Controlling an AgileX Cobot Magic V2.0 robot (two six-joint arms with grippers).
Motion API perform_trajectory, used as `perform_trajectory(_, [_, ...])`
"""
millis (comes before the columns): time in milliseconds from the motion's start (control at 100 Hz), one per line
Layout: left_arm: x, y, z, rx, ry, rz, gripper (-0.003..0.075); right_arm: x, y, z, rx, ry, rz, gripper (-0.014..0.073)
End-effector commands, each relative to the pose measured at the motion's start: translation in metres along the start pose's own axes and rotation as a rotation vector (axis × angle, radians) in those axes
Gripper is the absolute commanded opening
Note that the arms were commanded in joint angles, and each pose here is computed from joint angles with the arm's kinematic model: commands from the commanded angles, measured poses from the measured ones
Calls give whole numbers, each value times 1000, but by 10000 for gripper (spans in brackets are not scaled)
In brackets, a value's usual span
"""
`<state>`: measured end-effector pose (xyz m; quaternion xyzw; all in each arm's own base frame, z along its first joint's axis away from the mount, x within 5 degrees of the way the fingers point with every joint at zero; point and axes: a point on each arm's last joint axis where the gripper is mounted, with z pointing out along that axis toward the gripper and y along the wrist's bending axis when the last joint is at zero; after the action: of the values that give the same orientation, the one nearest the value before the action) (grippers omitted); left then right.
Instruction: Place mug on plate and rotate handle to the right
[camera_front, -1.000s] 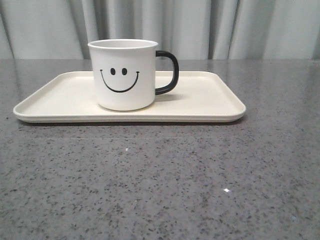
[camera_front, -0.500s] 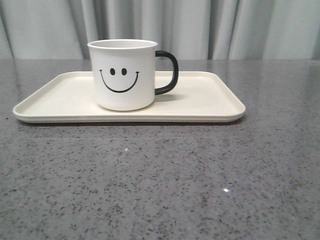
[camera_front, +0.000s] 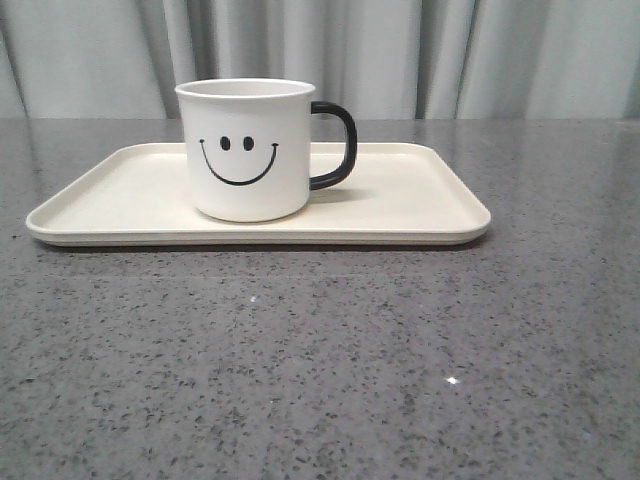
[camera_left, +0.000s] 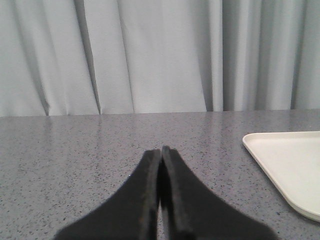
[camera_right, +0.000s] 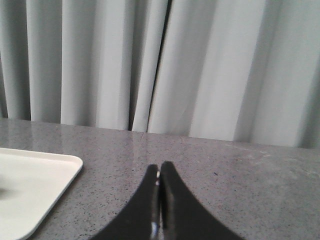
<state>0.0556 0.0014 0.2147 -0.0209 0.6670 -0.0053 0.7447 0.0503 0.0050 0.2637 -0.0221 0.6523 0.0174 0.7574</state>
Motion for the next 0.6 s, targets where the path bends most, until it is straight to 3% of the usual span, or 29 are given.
perform_trajectory(0, [-7, 0, -3, -4, -104, -16, -20, -6, -6, -2, 62, -88, 16, -61])
perform_trajectory(360, [-7, 0, -3, -4, -104, -16, -20, 32, -7, -6, 75, -41, 39, -61])
perform_trajectory(590, [-7, 0, -3, -4, -104, -16, -20, 37, -9, -5, 100, -46, 71, -61])
